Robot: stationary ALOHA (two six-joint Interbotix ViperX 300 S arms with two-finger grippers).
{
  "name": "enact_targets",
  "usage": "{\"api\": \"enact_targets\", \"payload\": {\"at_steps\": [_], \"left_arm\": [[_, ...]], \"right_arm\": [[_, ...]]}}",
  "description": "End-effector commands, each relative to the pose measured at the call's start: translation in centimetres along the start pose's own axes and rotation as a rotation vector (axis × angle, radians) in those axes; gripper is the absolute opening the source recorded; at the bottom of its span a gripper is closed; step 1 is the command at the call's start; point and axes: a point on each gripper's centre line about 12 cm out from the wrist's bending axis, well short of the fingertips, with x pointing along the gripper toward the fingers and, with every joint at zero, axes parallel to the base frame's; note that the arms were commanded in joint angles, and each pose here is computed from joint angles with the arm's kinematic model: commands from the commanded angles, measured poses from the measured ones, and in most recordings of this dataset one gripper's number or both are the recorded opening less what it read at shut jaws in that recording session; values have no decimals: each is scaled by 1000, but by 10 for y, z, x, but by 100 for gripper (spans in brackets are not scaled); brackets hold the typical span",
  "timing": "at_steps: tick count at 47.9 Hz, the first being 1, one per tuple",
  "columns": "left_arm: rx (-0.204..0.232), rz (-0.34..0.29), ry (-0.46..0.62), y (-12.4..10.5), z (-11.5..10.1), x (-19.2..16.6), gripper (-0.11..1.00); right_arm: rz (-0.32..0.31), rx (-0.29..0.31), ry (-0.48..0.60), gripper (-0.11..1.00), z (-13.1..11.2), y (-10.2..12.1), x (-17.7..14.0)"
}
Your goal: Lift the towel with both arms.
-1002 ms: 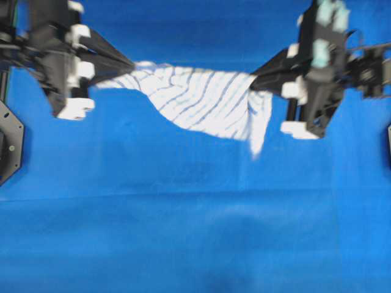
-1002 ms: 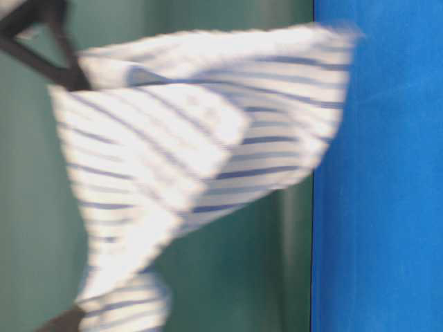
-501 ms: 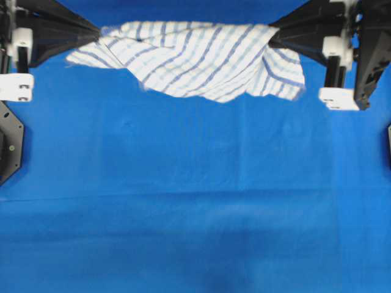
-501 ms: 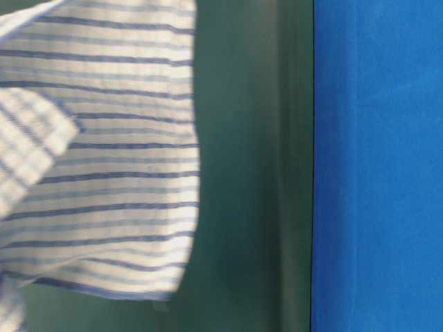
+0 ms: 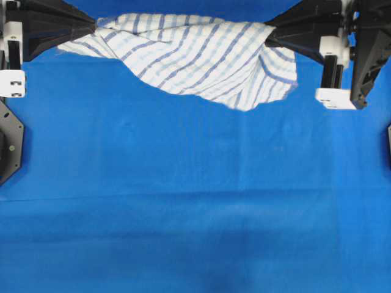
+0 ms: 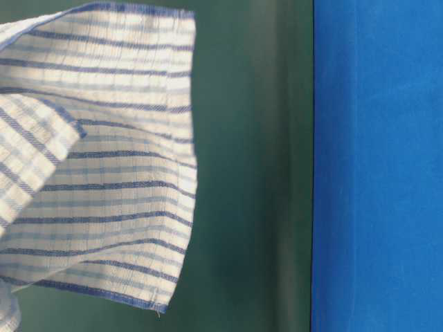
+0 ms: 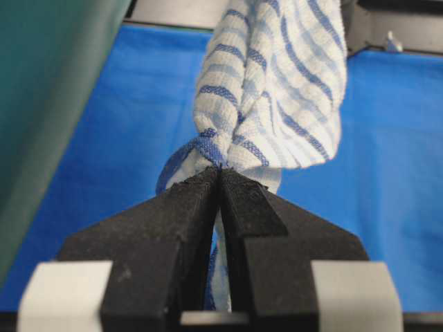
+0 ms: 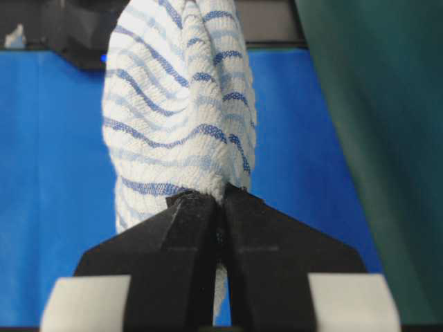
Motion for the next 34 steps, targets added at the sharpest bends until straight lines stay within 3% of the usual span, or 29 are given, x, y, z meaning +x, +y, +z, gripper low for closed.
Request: {"api": "enact_targets", "payload": {"at_steps": [1, 6, 10, 15, 18, 22, 25, 34], "left_arm": [[11, -7, -26, -2, 9, -1, 2], [19, -22, -26, -6, 9, -1, 2], [17, -35, -25, -9, 9, -1, 7], [15, -43, -27, -11, 8, -3, 36], [17, -42, -34, -11, 8, -6, 55], [16, -42, -41, -11, 8, -8, 79], [15, -42, -50, -11, 9, -9, 89], [15, -42, -28, -12, -5, -3, 88]], "right_arm": [[-3, -4, -33, 2, 9, -2, -7], [-5, -6, -38, 3, 10, -3, -7], [-8, -3, -39, 26, 10, -4, -7], [-12, -9, -38, 56, 10, -4, -6], [-13, -9, -41, 67, 10, -5, -7], [-13, -9, -38, 66, 10, -4, -6], [-13, -4, -40, 67, 10, -5, -7], [-11, -4, -23, 67, 4, -3, -3]]}}
